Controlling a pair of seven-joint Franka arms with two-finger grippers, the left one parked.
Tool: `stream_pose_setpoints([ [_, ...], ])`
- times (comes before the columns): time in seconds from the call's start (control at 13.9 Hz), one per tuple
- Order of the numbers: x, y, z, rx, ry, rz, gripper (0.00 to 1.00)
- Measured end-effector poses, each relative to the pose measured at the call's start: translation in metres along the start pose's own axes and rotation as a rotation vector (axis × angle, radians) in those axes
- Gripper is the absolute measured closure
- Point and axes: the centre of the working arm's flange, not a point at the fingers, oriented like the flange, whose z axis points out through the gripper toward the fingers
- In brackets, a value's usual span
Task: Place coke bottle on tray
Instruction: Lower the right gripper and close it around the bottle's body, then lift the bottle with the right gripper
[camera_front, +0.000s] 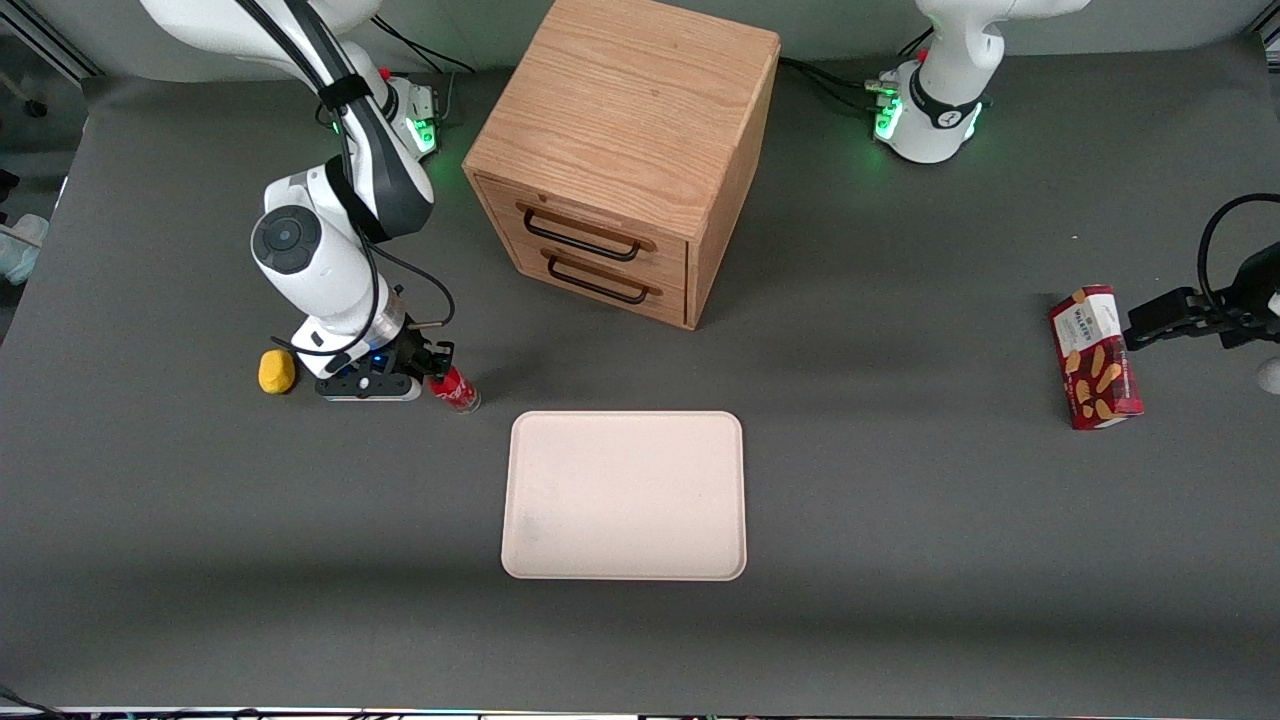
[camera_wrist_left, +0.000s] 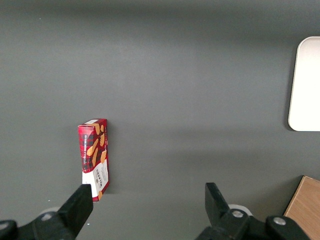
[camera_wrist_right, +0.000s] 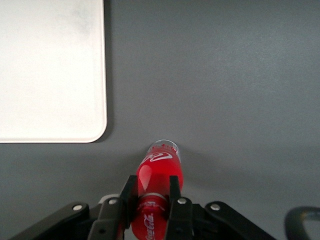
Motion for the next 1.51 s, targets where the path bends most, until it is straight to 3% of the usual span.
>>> stream_pose_setpoints([
  [0.14,0.002,-0.001,-0.005,-0.003,-0.009,0.000,0.70],
  [0.43,0.019,-0.004,-0.069,-0.026,-0.082,0.004,0.70],
  [1.15,0.024,0.006,-0.259,-0.015,-0.095,-0.003,0.70],
  [1.51,0.019,0.011,-0.304,-0.013,-0.093,-0.007,0.70],
])
